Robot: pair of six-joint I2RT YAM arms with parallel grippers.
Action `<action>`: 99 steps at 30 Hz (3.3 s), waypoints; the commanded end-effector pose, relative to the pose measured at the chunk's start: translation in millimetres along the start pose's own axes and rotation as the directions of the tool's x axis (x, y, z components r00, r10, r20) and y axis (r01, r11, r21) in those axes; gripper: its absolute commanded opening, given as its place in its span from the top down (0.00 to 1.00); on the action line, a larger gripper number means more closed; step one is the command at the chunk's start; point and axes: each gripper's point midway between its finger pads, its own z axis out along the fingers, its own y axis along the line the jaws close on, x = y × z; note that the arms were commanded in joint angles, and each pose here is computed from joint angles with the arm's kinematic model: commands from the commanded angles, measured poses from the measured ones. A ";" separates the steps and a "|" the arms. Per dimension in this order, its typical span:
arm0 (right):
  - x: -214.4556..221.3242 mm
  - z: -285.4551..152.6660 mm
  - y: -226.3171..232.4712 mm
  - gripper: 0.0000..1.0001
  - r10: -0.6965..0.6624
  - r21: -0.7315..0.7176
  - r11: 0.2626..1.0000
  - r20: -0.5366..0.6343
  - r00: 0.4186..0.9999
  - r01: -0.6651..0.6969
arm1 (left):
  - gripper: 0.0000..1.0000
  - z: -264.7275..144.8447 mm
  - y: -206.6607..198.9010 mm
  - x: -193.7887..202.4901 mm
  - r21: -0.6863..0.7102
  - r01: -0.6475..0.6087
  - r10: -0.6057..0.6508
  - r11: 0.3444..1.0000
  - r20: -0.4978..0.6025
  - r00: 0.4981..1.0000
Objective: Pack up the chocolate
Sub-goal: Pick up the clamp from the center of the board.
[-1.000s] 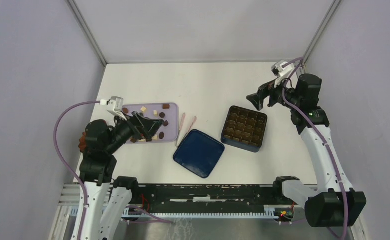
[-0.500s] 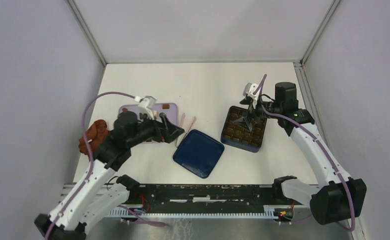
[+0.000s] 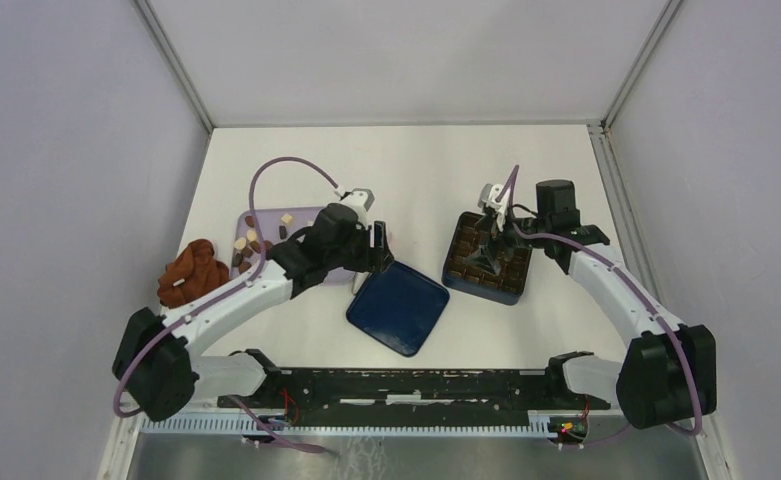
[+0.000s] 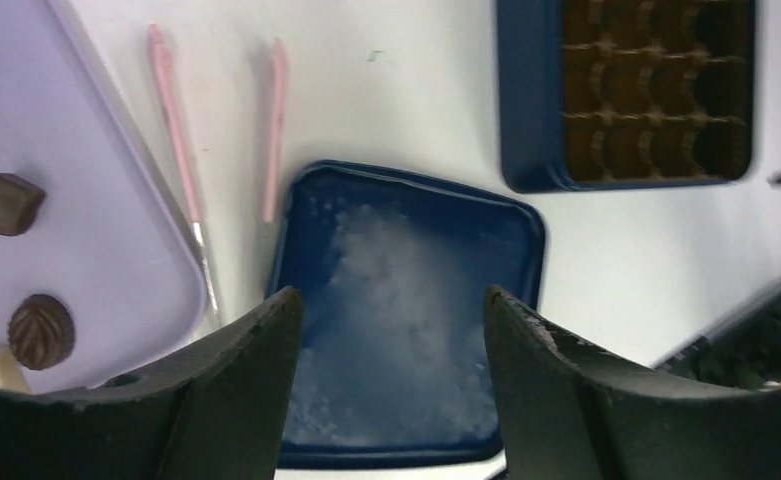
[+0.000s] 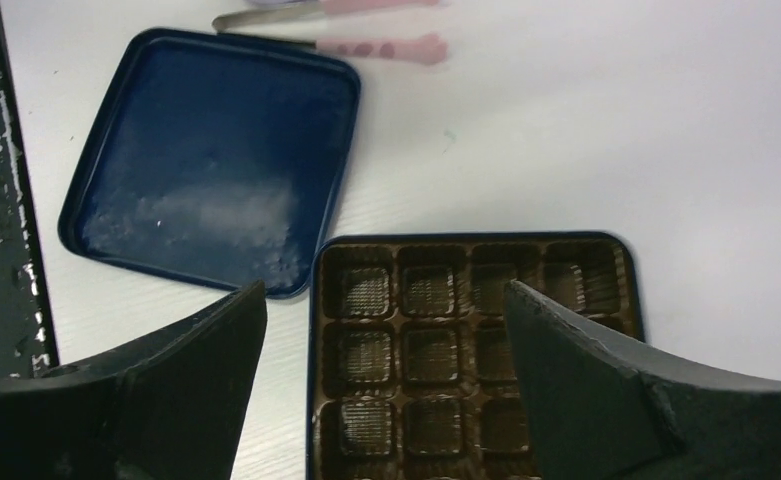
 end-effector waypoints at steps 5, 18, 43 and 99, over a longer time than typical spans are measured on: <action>21.7 17.8 16.3 0.12 0.068 -0.118 0.991 0.011 0.998 -0.066 | 0.41 47.8 45.2 -20.6 -0.273 -0.131 0.115 0.953 -0.075 0.991; 29.0 14.0 24.6 0.12 0.041 -0.122 0.992 -0.004 0.999 -0.042 | 0.54 99.1 99.7 -31.7 -0.400 -0.215 0.130 0.891 -0.229 0.965; 30.2 16.0 28.0 0.12 0.049 -0.146 0.988 -0.011 0.999 -0.050 | 0.84 131.9 115.1 2.3 -0.356 -0.216 0.087 0.909 -0.346 0.934; -165.9 48.2 162.0 0.34 0.265 -0.622 0.779 0.215 0.940 -0.077 | 0.98 -113.2 -68.4 -92.2 0.653 0.009 -0.417 0.758 0.472 0.777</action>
